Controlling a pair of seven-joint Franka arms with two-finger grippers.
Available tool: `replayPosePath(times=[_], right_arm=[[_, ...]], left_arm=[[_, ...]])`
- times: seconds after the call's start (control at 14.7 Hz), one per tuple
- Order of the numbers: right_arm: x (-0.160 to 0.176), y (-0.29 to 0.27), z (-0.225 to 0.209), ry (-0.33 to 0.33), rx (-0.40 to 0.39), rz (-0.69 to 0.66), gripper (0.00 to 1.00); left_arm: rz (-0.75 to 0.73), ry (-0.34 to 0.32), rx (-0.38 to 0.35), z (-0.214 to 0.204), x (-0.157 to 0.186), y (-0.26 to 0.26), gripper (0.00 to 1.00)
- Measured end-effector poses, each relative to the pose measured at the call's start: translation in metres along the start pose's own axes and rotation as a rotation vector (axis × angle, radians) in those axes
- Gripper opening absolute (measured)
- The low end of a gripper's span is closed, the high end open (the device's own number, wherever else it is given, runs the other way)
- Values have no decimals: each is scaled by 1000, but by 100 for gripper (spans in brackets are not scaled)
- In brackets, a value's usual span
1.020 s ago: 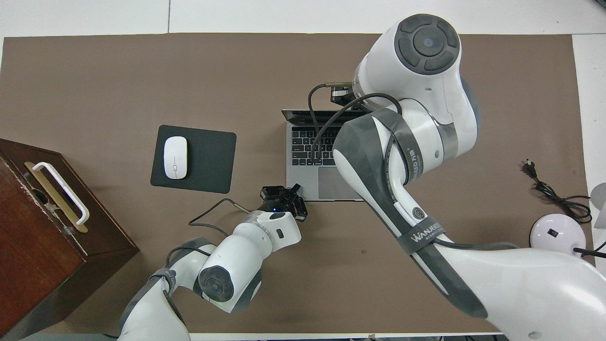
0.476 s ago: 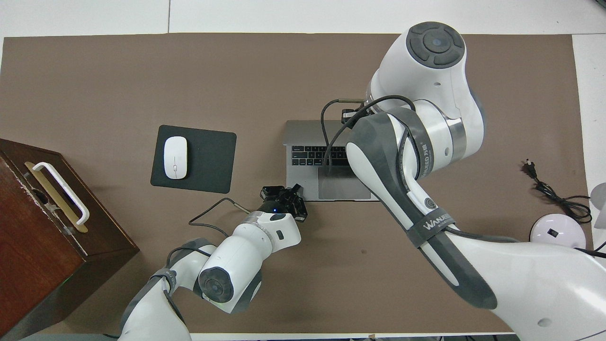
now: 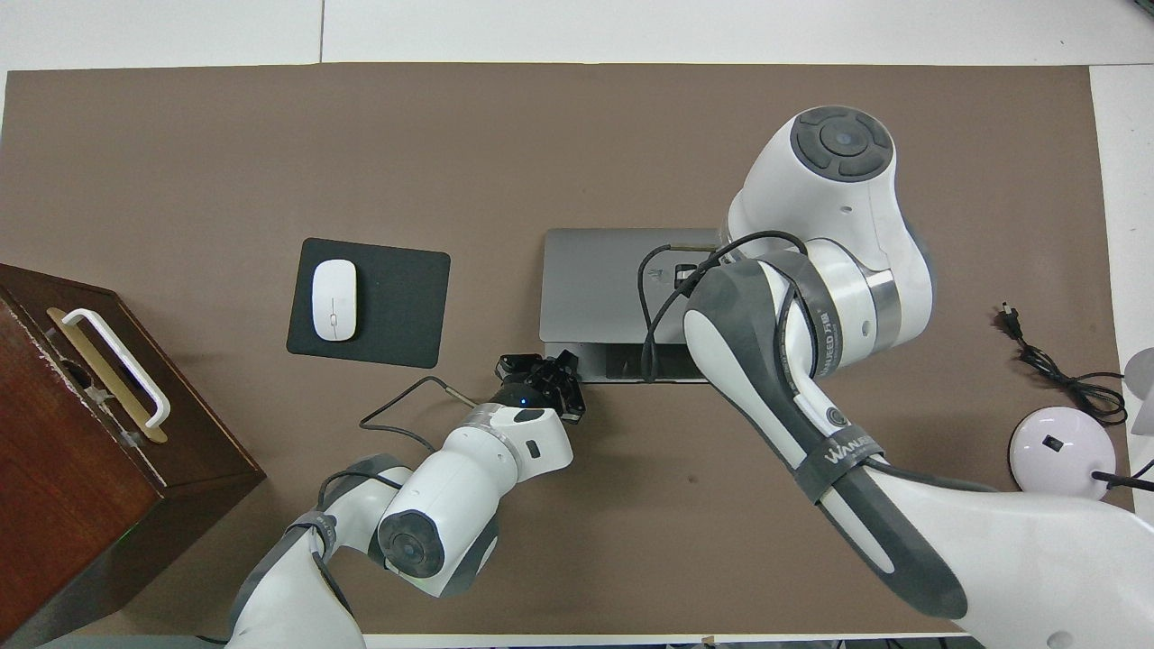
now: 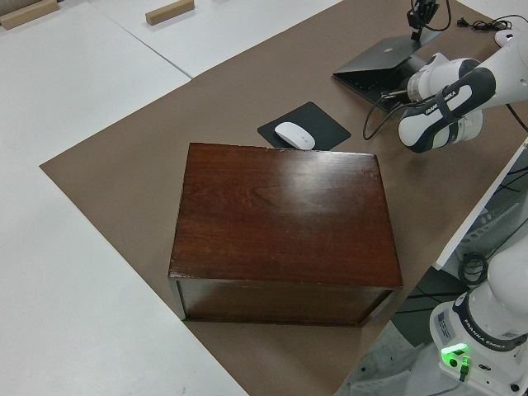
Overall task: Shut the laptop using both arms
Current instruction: 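Push the laptop screen down toward the keyboard with the right gripper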
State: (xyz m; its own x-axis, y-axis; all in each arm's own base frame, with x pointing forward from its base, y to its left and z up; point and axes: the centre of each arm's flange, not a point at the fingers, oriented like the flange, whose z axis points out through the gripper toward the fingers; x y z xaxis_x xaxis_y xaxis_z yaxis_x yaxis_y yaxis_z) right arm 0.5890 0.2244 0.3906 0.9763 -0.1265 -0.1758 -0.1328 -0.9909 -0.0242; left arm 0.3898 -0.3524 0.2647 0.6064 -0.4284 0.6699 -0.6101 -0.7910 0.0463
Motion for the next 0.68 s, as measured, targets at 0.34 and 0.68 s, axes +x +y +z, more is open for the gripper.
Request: replayPosePath(times=[0.34,0.68], right_arm=[[-4,-3,22,11,30,5,1],[-5,-2,40,23,35,8,1]], left_arm=[[10,2,0,0,-1,0,1],[16,4,0,0,-1,0,1]])
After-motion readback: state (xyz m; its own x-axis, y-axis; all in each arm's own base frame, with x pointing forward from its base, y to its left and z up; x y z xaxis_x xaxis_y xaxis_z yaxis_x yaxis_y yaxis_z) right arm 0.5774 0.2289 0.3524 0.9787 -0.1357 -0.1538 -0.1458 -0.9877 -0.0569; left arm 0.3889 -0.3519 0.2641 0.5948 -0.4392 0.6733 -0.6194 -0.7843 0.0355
